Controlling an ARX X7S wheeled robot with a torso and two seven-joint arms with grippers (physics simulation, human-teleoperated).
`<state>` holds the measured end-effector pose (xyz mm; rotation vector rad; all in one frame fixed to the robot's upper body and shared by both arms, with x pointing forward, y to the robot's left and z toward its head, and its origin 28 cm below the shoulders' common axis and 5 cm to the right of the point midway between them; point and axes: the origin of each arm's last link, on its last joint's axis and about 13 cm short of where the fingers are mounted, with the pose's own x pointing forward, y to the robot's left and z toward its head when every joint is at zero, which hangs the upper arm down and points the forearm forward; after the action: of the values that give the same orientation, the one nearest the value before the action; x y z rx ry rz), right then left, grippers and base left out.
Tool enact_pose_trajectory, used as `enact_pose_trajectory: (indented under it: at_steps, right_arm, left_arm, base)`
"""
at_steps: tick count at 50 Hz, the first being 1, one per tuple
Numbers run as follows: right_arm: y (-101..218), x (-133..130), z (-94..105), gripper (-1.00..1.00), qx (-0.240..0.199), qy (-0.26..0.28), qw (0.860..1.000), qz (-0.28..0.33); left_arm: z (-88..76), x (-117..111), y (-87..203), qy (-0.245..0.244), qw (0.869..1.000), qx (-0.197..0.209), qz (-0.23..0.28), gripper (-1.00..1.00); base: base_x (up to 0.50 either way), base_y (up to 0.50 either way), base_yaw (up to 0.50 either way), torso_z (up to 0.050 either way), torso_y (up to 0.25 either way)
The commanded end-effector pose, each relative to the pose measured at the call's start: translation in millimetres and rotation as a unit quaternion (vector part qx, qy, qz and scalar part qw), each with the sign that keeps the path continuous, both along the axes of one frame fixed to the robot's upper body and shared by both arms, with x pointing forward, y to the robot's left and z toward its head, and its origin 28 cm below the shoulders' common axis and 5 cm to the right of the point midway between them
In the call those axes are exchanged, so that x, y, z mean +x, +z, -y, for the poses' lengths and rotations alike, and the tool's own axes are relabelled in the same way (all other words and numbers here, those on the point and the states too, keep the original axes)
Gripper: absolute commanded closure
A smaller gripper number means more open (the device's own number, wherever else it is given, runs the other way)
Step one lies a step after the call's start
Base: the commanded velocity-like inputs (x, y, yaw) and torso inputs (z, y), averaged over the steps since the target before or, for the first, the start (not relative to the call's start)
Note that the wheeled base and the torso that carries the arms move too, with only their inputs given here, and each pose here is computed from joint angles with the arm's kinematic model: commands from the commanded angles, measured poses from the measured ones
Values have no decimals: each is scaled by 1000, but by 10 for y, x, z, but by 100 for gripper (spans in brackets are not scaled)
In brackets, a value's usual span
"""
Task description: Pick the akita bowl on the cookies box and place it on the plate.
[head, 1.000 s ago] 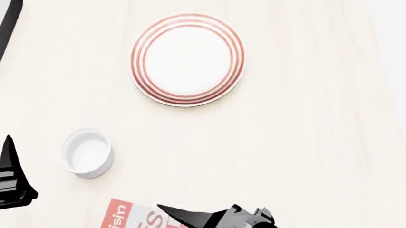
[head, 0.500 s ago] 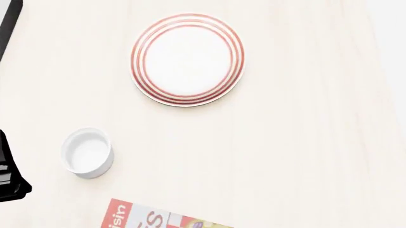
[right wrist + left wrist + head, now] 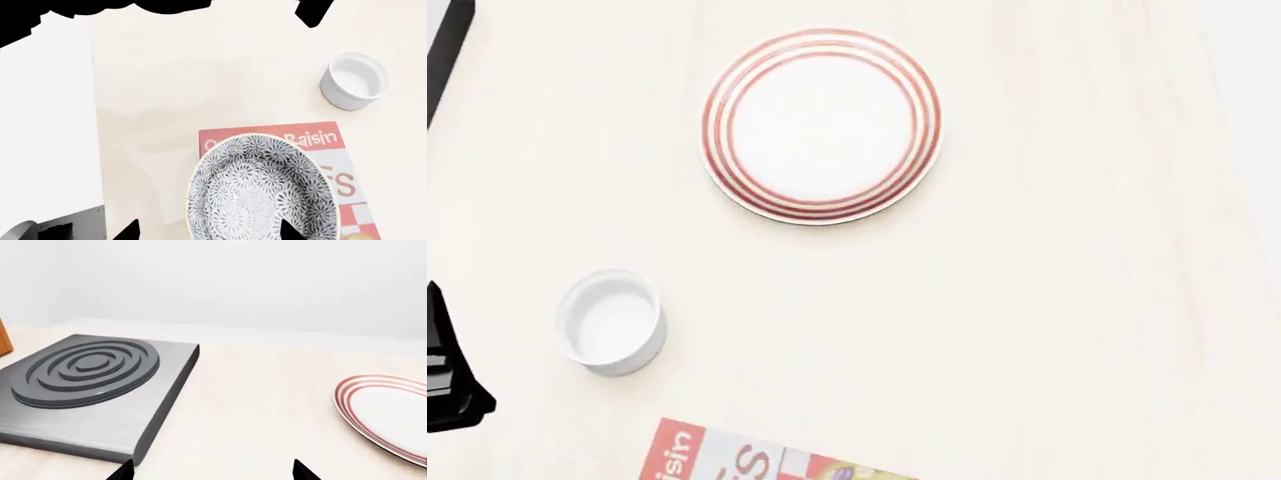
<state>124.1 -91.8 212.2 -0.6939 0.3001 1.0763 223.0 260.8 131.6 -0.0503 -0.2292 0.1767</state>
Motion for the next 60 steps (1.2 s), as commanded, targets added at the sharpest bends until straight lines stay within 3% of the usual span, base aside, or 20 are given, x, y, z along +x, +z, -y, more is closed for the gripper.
enact_pose_trajectory:
  at_steps: [1, 23, 54, 55, 60]
  right_arm:
    - [50, 31, -12, -100, -45, -7, 999, -8]
    - [27, 119, -120, -100, -69, 36, 997, -10]
    - [-39, 307, -209, -100, -111, 49, 993, -4]
    - [-35, 306, -210, 100, -112, 49, 993, -1]
    - [-23, 297, -205, 100, -112, 54, 992, 12]
  left_arm:
    - [-1, -4, -6, -1, 1000, 0, 0, -100]
    - [-18, -4, -45, -1, 1000, -5, -4, -100]
    - [-34, -13, -50, -1, 1000, -7, -5, -100]
    - [-34, -13, -47, -1, 1000, -7, -5, -100]
    - [-40, -10, -50, -1, 1000, -8, -5, -100]
  base:
    - [0, 0, 0, 0, 0]
    - [0, 0, 0, 0, 0]
    - [0, 0, 0, 0, 0]
    - [0, 0, 0, 0, 0]
    - [0, 0, 0, 0, 0]
